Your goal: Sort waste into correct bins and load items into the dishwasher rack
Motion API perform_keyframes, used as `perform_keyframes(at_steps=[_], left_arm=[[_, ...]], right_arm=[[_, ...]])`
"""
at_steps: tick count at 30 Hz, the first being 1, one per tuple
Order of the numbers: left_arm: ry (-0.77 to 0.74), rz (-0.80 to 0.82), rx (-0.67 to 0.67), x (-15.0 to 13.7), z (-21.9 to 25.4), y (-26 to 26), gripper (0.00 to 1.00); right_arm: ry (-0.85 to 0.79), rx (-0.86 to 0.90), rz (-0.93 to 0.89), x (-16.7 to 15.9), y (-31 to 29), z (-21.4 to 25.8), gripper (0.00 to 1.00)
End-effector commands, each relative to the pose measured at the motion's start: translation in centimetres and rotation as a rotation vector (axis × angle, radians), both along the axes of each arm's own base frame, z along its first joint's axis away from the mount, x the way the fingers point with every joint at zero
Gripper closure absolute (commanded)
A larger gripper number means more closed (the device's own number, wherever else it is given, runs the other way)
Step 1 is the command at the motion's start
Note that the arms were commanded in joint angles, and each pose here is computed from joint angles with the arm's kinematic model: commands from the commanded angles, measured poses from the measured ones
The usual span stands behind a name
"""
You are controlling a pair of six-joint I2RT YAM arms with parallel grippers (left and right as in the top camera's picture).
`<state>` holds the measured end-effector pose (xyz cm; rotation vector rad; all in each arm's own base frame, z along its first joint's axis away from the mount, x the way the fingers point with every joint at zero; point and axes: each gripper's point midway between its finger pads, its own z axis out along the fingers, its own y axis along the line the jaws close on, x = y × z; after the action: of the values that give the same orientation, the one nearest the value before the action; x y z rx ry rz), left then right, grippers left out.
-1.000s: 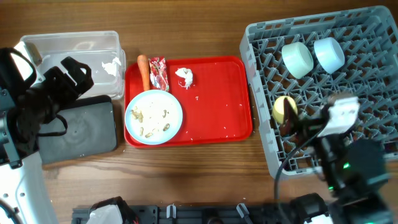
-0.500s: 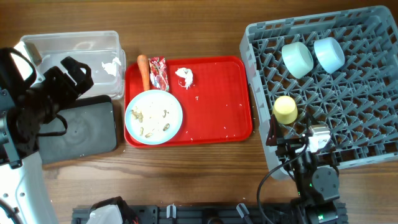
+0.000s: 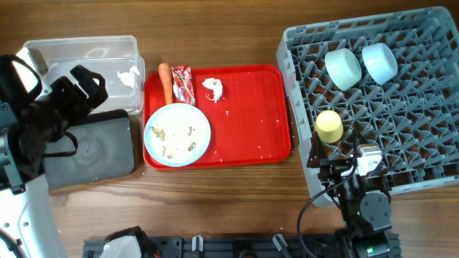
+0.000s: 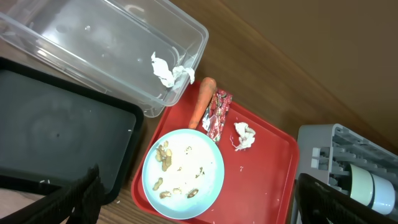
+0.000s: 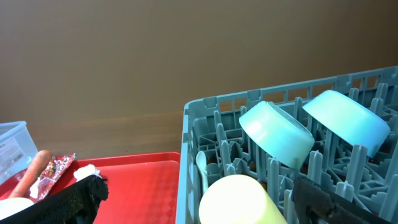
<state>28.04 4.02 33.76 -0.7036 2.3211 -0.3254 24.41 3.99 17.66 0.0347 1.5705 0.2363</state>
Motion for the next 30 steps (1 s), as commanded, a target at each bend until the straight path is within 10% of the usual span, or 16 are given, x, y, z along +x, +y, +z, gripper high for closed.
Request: perform_keyframes(at_steps=[1, 7, 16, 26, 30], left_arm=[[-0.013, 0.009, 0.015, 0.0, 0.5, 0.4, 0.0], [-0.146, -0.047, -0.155, 3.3, 2.8, -2.4, 0.0], [0.085, -0.265, -0.178, 11.3, -6.2, -11.2, 0.01], [0.343, -0.379, 0.218, 16.3, -24.0, -20.1, 0.34], [0.404, -0.373, 0.322, 16.7, -29.2, -20.5, 0.33]], right_arm=[[-0.013, 0.018, -0.005, -0.1, -0.1, 0.3, 0.0], [-0.013, 0.018, -0.005, -0.1, -0.1, 0.3, 0.0], [-0.013, 0.018, -0.005, -0.1, -0.1, 0.3, 0.0], [-0.013, 0.018, -0.005, -0.1, -0.1, 0.3, 0.0], [-0.013, 0.018, -0.005, -0.1, -0.1, 0.3, 0.0]])
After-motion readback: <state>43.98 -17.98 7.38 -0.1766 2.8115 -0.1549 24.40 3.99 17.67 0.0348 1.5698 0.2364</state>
